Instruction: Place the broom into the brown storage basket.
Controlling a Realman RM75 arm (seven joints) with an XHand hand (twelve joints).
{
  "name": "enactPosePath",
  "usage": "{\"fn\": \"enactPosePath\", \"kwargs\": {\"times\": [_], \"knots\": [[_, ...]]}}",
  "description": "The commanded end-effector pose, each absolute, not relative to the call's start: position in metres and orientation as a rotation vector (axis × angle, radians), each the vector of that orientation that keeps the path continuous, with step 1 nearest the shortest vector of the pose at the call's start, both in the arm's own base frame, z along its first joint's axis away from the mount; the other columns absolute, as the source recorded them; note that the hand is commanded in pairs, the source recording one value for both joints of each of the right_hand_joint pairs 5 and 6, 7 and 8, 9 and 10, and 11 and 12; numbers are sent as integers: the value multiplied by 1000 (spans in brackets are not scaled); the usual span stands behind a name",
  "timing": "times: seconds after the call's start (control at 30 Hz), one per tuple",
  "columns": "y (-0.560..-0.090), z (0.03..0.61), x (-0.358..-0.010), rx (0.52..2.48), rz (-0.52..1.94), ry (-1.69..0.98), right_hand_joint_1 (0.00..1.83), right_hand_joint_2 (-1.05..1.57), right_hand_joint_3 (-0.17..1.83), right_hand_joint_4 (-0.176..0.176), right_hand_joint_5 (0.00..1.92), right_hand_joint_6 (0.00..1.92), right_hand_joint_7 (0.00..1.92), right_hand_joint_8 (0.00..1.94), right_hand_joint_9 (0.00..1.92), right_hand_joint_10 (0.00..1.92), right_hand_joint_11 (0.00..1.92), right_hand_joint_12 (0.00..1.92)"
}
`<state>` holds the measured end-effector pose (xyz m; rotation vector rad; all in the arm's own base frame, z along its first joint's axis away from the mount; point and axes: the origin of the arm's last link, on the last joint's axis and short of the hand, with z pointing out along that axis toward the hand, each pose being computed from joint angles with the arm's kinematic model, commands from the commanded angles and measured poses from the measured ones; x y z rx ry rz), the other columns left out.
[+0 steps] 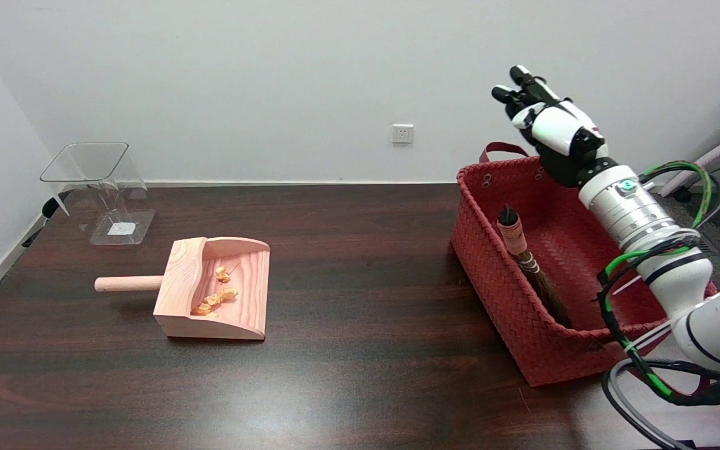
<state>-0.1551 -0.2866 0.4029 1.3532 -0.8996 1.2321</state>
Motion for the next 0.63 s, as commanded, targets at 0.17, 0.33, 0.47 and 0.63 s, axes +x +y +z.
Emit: {"fn": "enactPosePath", "kwargs": {"times": [0.17,0.33,0.47,0.63], "knots": [[-256,463,-131,1259,1303,-708,344,1436,471,0,0,0,313,313,0,0,0,0],[-246,478,-123,1240,1315,-652,347,1439,413,0,20,20,365,365,20,20,20,20],[-241,485,-120,1223,1322,-627,350,1452,351,0,50,50,407,407,50,50,50,50],[-238,489,-120,1207,1328,-612,343,1472,334,0,79,79,450,450,79,79,79,79]]}}
